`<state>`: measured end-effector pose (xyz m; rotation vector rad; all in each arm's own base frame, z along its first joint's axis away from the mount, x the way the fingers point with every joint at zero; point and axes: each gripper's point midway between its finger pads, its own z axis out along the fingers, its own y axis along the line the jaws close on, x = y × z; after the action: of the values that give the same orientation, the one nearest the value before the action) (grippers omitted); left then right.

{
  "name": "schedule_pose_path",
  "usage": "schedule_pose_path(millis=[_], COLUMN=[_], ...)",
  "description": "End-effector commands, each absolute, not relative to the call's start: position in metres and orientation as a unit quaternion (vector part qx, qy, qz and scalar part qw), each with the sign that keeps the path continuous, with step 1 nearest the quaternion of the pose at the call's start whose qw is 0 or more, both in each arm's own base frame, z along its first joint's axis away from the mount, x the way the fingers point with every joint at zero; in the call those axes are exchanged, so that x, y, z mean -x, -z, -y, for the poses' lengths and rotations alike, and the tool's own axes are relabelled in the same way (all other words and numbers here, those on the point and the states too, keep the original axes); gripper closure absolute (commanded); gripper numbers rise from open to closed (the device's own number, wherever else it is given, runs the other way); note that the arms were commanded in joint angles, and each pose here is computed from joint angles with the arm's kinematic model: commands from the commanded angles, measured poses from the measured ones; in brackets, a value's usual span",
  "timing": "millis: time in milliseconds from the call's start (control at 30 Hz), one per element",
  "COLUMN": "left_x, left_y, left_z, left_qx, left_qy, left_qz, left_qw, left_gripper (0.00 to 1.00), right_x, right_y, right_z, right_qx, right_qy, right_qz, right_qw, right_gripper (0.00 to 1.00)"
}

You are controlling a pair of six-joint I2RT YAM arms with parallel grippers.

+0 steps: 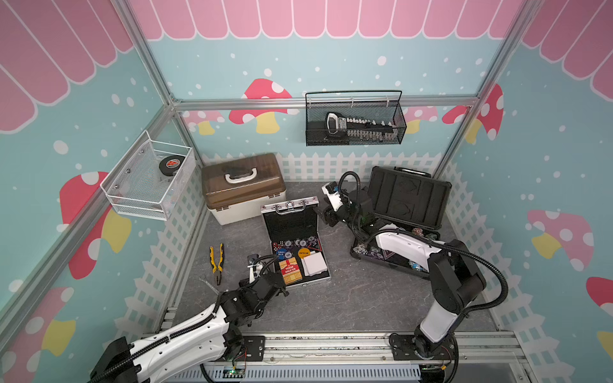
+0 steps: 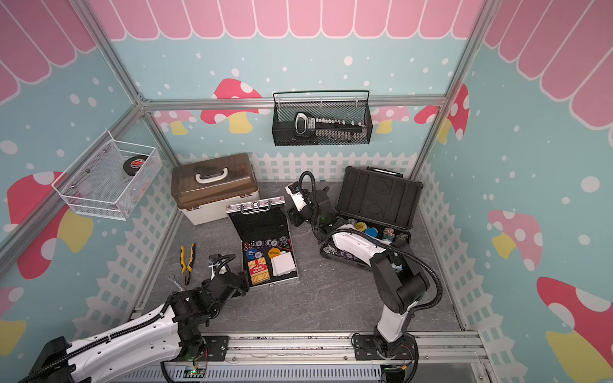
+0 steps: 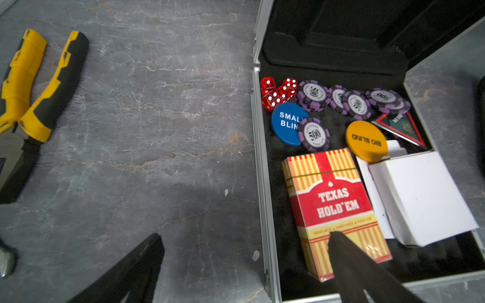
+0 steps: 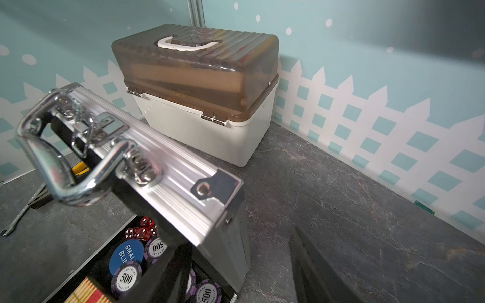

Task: Close the poker set cases
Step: Close the lid of the poker set case.

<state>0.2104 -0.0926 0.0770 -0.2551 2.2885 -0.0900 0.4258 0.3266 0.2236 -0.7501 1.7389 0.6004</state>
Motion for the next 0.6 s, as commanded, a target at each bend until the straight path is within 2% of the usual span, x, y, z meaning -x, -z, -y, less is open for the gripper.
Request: schedule_pose_path(millis=[0, 133, 567], left_x=[-0.206, -0.204, -0.195], left_y=[-0.073, -0.070, -0.060], left_z=[0.093, 0.097, 0.119], left_qx=[0.107, 0.092, 0.066], left_qy=[0.030, 0.021, 0.039], left_qz=[-0.914, -0.921, -0.932], left_qw=[0.390, 0.377, 0.354], left_gripper=[0.02, 0.02, 0.01], right_x=[-0.432, -0.435, -0.437], right_y=[-0.231, -0.226, -0.220], right_z=[-0.336, -0.339, -0.344], right_qx=[0.316, 0.317, 0.321], right_qy=[-0.258, -0.255, -0.244], right_qz=[-0.722, -0.725, -0.725], right_qw=[0.559, 0.556, 0.559], right_gripper=[0.43, 0.49, 0.78])
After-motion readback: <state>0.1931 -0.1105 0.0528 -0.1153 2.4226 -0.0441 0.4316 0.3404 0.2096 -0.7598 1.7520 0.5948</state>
